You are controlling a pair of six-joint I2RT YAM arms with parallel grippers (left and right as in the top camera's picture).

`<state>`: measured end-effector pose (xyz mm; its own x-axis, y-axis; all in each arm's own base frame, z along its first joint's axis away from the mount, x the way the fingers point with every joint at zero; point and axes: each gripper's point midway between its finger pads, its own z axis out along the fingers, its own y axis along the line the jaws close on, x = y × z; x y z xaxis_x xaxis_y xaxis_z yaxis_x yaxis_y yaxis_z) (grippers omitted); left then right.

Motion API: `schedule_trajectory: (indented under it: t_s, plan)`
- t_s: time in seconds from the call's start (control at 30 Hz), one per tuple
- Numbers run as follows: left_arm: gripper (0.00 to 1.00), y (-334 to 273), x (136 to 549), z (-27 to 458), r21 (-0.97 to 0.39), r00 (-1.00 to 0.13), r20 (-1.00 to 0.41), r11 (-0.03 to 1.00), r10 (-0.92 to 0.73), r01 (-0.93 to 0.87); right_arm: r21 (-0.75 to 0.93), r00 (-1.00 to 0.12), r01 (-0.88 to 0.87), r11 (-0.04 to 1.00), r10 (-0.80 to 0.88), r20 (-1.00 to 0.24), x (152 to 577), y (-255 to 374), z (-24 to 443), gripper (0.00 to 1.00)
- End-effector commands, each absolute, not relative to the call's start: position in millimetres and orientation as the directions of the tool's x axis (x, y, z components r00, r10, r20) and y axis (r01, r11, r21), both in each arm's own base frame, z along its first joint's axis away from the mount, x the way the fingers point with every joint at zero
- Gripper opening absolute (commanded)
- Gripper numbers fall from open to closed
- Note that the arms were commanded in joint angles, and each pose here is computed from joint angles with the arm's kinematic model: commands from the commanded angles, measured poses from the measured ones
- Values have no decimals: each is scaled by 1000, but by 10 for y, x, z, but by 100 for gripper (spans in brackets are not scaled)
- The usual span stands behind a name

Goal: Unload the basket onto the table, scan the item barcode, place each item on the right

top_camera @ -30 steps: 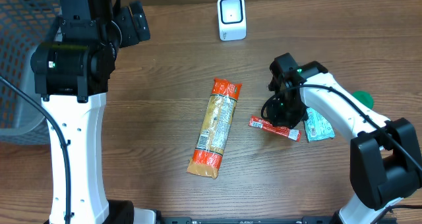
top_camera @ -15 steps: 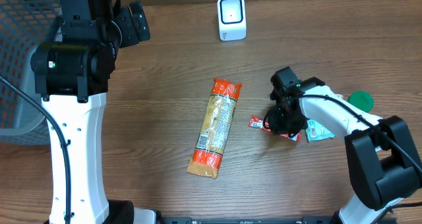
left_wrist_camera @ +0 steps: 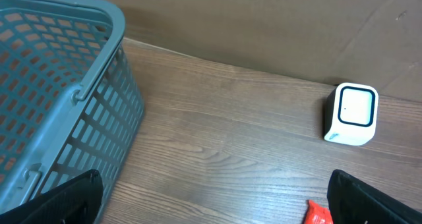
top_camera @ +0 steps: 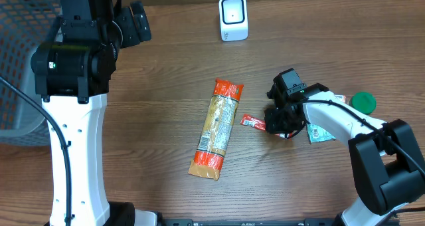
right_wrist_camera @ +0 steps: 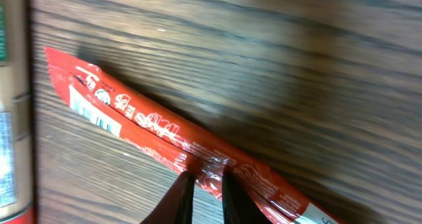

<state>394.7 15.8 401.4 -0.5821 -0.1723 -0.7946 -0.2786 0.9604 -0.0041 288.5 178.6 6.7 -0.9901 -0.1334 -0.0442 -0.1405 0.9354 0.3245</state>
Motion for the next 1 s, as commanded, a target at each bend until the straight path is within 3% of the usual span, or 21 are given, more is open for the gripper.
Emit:
schedule_trajectory:
  t_s: [0.0, 0.27, 0.37, 0.53, 0.73, 0.97]
  plan:
    - [100, 192, 3933, 4064, 12, -575, -803, 960, -157, -279, 375, -991, -132, 918, -132, -25, 2829, 1878, 53, 17]
    - [100, 192, 3933, 4064, 12, -575, -803, 960, -157, -279, 424, -992, -129, 896, -121, -45, 2908, 1982, 142, 16]
    - [100, 192, 3933, 4064, 12, -575, -803, 960, -157, -279, 488, -988, -156, 859, -127, -92, 3061, 2074, 485, 18]
    - [100, 192, 3933, 4064, 12, -575, -803, 960, -157, -279, 457, -979, -192, 869, -137, -151, 3185, 1896, 913, 29]
    - [100, 192, 3932, 4063, 12, -575, -803, 960, -157, -279, 304, -995, -94, 948, -79, -63, 3055, 1416, 875, 51]
    - [100, 191, 3933, 4064, 12, -575, -803, 960, -157, -279, 278, -996, -82, 957, -87, 4, 2869, 1369, 759, 54]
